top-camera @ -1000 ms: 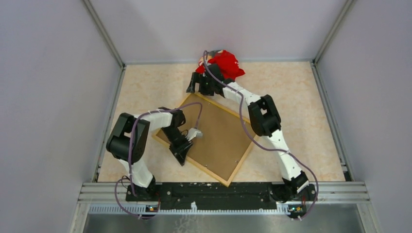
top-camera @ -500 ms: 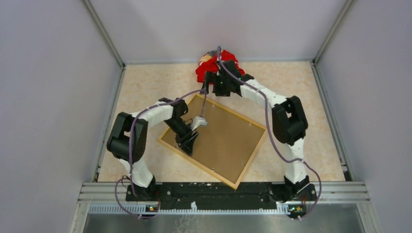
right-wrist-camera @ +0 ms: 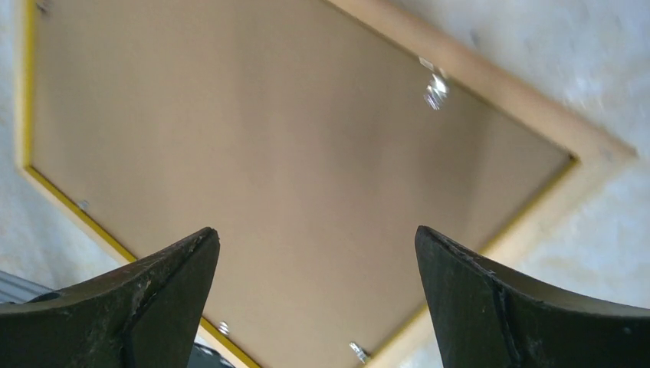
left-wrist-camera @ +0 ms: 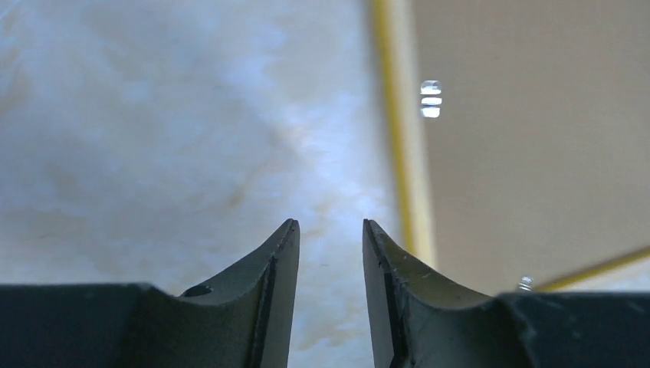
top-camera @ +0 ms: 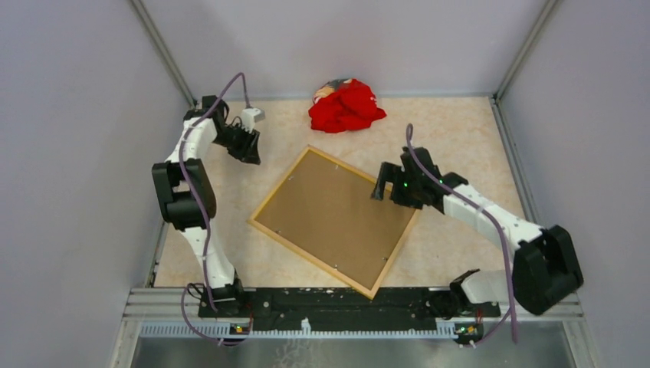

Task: Put the photo into the frame
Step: Adjust the photo frame at the center of the board, then install the photo frame at the center of the board.

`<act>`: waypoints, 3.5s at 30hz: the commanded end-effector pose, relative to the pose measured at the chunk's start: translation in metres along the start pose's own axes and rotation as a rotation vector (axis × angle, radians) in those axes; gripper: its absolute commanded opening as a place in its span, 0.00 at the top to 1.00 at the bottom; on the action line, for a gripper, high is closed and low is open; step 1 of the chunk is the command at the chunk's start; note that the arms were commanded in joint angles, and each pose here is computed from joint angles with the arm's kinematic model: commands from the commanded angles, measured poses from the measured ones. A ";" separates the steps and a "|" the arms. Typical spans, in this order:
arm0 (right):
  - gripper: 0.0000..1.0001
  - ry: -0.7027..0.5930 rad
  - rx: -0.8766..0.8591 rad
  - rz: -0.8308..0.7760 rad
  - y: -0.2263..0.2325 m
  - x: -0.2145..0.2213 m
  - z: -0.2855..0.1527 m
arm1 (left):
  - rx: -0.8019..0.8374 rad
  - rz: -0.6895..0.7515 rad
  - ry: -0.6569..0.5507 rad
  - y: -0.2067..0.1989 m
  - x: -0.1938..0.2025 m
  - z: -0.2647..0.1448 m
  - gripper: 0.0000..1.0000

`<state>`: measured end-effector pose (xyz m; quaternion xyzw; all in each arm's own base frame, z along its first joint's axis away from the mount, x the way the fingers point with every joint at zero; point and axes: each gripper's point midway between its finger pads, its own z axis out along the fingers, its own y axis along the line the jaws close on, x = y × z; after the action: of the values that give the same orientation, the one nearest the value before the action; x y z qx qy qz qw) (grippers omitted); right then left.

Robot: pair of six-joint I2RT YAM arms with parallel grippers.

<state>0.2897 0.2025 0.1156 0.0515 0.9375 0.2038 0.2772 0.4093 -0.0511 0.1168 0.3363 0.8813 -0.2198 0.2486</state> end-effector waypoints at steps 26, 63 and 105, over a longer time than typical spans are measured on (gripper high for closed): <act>0.02 -0.086 -0.015 0.281 -0.094 -0.029 0.009 | 0.232 0.036 0.230 -0.097 0.101 0.080 0.63; 0.23 -0.036 -0.381 0.146 0.114 -0.020 0.065 | 0.419 -0.139 0.142 -0.100 0.068 0.093 0.74; 0.46 0.171 -0.477 0.136 0.212 0.060 0.158 | 0.389 -0.135 0.150 -0.098 0.083 0.095 0.88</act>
<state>0.3196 0.4570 0.0549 0.0352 0.8759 0.4466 0.1791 0.3103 -0.1366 0.0317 0.2918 0.8580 -0.4146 0.0830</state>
